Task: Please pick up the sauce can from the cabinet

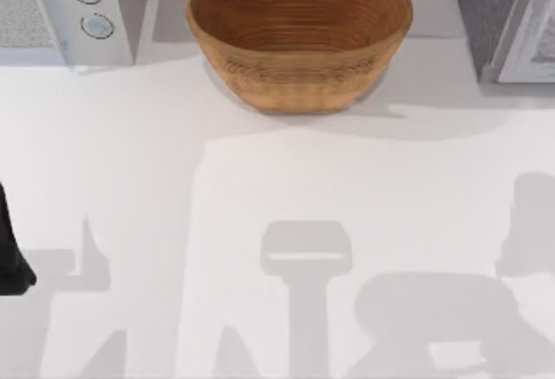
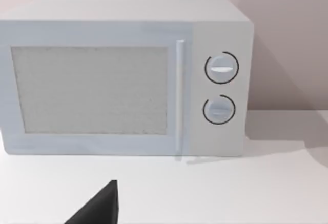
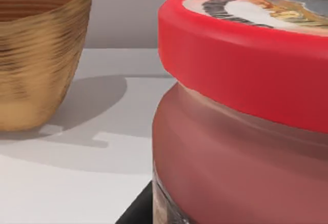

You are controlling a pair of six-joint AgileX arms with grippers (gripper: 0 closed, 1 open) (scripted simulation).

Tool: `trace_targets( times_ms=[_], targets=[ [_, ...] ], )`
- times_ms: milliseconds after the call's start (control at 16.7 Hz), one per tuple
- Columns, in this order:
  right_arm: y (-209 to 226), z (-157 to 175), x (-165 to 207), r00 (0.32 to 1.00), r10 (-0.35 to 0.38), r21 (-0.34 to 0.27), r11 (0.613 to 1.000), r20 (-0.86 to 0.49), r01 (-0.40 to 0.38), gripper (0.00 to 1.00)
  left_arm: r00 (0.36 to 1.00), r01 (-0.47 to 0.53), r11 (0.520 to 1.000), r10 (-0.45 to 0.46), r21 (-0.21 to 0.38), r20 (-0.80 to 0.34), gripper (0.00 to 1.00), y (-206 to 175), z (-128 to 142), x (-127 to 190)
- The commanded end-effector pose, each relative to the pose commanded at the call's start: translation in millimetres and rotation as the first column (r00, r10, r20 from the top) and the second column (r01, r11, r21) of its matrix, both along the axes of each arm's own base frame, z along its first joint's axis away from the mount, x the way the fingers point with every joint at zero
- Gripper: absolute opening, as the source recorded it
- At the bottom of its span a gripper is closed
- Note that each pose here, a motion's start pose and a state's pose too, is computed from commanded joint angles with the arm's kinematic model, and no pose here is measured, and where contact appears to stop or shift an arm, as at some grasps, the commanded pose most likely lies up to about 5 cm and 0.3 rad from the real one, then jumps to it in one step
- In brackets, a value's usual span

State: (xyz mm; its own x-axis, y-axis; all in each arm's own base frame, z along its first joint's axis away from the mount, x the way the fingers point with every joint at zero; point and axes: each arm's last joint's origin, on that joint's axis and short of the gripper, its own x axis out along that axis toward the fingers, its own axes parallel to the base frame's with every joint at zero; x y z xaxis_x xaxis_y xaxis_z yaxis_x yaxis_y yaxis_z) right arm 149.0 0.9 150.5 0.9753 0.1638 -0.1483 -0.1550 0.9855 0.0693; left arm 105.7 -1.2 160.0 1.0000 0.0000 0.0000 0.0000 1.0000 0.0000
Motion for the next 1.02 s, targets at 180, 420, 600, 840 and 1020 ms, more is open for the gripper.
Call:
trace_targets(
  times_ms=[180, 420, 600, 840, 1020],
  targets=[
    [0.2, -3.0, 11.8, 0.999, 0.043, 0.008, 0.999, -0.023, -0.043, 0.00, 1.000, 0.000, 1.000, 0.000, 0.000, 0.000, 1.00, 0.0, 0.0, 0.0],
    [-0.7, -9.7, 27.9, 0.994, 0.093, 0.022, 0.995, -0.052, -0.092, 0.00, 1.000, 0.000, 1.000, 0.000, 0.000, 0.000, 1.00, 0.0, 0.0, 0.0],
    [-0.3, -12.2, 41.4, 0.988, 0.145, 0.033, 0.989, -0.045, -0.144, 0.00, 1.000, 0.000, 1.000, 0.000, 0.000, 0.000, 1.00, 0.0, 0.0, 0.0],
    [-1.7, -18.1, 58.9, 0.979, 0.200, 0.036, 0.979, -0.030, -0.198, 0.00, 1.000, 0.000, 1.000, 0.000, 0.000, 0.000, 1.00, 0.0, 0.0, 0.0],
    [-3.1, -24.6, 70.8, 0.971, 0.239, 0.042, 0.970, -0.018, -0.238, 0.00, 1.000, 0.000, 1.000, 0.000, 0.000, 0.000, 1.00, 0.0, 0.0, 0.0]
  ],
)
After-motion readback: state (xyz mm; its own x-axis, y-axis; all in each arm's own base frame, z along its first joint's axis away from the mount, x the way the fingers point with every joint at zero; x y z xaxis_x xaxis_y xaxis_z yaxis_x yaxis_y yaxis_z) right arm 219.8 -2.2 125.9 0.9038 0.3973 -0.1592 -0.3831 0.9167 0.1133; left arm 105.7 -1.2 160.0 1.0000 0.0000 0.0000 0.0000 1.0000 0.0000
